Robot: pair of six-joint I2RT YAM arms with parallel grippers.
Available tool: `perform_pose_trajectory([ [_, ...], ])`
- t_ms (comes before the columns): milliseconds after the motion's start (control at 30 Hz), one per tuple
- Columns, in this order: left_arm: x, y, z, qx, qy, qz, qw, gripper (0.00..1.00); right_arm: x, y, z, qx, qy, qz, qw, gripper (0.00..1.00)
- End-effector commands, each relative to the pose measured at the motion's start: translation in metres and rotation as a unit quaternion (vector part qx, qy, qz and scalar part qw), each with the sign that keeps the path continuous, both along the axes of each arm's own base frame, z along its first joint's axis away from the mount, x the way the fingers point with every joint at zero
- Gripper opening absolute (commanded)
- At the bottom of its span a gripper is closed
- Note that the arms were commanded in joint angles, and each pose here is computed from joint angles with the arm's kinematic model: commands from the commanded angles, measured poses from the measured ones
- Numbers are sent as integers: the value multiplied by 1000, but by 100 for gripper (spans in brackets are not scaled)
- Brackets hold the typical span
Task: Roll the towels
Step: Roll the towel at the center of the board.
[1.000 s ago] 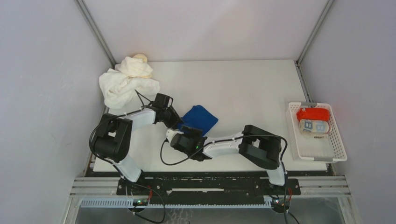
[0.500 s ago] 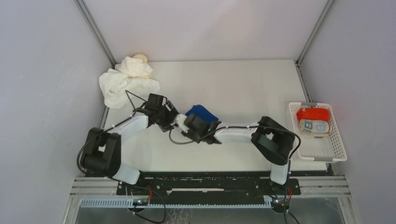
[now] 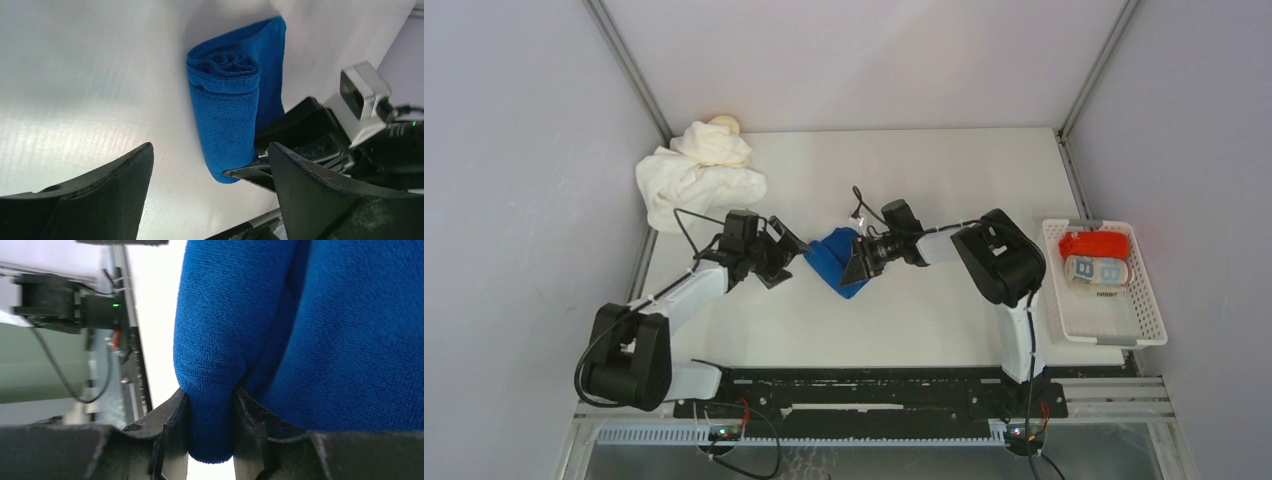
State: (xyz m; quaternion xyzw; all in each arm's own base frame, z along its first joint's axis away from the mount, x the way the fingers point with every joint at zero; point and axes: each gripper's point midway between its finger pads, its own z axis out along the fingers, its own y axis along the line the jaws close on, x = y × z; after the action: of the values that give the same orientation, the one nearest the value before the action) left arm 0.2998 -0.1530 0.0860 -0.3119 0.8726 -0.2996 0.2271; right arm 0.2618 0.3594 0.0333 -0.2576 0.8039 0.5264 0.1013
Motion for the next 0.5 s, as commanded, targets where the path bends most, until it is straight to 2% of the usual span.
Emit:
perform_pose_trajectory([
  [0,3,-26,1,-30,-9,-34,999,90,-19,0,10,74,148,32,986,30],
  [200,16,-40,-6,-27,-3,-47,999,89,-13,-2,0,83,195,19,977,30],
  [467,29,-40,-31,-9,28,-34,999,85,-13,-3,-13,61,209,14,976,30],
])
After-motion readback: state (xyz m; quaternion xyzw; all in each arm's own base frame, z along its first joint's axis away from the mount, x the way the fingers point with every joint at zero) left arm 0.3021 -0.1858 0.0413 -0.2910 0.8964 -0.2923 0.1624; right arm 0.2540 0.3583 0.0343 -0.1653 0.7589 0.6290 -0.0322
